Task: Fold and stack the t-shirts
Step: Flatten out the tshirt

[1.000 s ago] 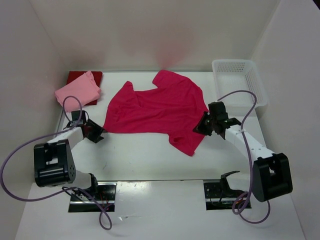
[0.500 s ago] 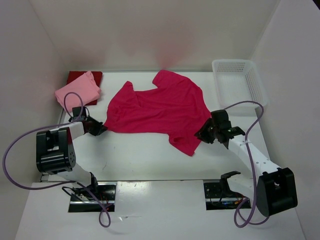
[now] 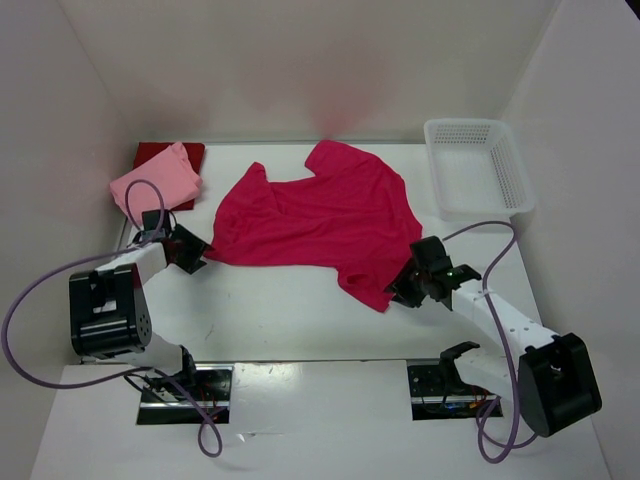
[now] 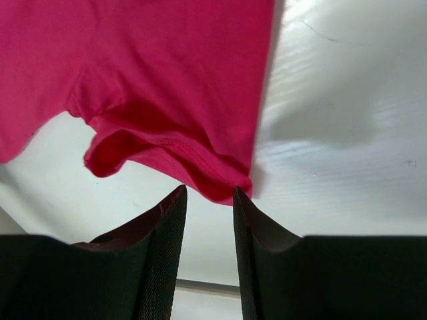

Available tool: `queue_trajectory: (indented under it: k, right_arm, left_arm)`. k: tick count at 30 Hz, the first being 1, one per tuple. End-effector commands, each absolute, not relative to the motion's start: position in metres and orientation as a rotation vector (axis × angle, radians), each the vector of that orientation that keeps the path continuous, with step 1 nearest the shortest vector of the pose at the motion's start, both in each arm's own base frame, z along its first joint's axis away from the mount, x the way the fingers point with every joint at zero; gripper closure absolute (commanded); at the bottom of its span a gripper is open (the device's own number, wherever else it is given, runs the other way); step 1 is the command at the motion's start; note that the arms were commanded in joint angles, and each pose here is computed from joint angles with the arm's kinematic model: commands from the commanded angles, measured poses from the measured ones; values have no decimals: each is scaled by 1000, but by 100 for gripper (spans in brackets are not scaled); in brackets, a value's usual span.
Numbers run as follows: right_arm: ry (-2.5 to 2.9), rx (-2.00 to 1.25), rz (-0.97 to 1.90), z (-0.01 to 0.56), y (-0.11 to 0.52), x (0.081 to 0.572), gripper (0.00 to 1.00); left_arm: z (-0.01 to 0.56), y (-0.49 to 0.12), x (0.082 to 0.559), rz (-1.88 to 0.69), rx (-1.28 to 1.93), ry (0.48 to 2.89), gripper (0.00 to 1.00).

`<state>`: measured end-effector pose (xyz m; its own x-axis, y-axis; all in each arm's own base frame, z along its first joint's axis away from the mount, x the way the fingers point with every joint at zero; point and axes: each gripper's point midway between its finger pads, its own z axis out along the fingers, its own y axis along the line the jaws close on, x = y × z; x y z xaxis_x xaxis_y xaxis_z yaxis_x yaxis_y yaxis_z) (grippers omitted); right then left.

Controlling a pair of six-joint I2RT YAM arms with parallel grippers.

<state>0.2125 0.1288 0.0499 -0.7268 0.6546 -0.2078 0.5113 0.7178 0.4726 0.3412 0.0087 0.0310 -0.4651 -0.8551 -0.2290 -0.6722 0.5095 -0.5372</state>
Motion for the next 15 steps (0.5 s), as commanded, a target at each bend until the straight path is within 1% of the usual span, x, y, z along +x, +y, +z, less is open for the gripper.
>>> queue_trajectory:
  k: [1, 4, 5, 8, 10, 11, 12, 13, 15]
  right_arm:
    - [2543, 958, 530, 45, 126, 207, 60]
    - [2526, 951, 545, 49, 127, 210, 60]
    - [2521, 953, 535, 48, 125, 210, 60]
    - [2492, 950, 531, 51, 123, 215, 60]
    - [2471, 903, 517, 59, 123, 227, 59]
    - [2455, 872, 530, 63, 126, 234, 53]
    - [2483, 850, 504, 57, 127, 238, 52]
    - [2484, 783, 498, 64, 130, 249, 52]
    - [2526, 729, 439, 55, 131, 262, 52]
  left_arm:
    - [35, 15, 327, -457, -1252, 2263, 45]
    - [34, 13, 329, -473, -1261, 2259, 52]
    - [33, 11, 331, -491, -1256, 2261, 58]
    - [24, 7, 333, -522, -1262, 2289, 66]
    - [22, 6, 337, -534, -1259, 2291, 73]
    - [19, 7, 339, -534, -1259, 2290, 76]
    - [19, 7, 339, -534, -1259, 2290, 80]
    - [22, 7, 345, -550, -1250, 2287, 88]
    - [27, 5, 346, -557, -1227, 2306, 96]
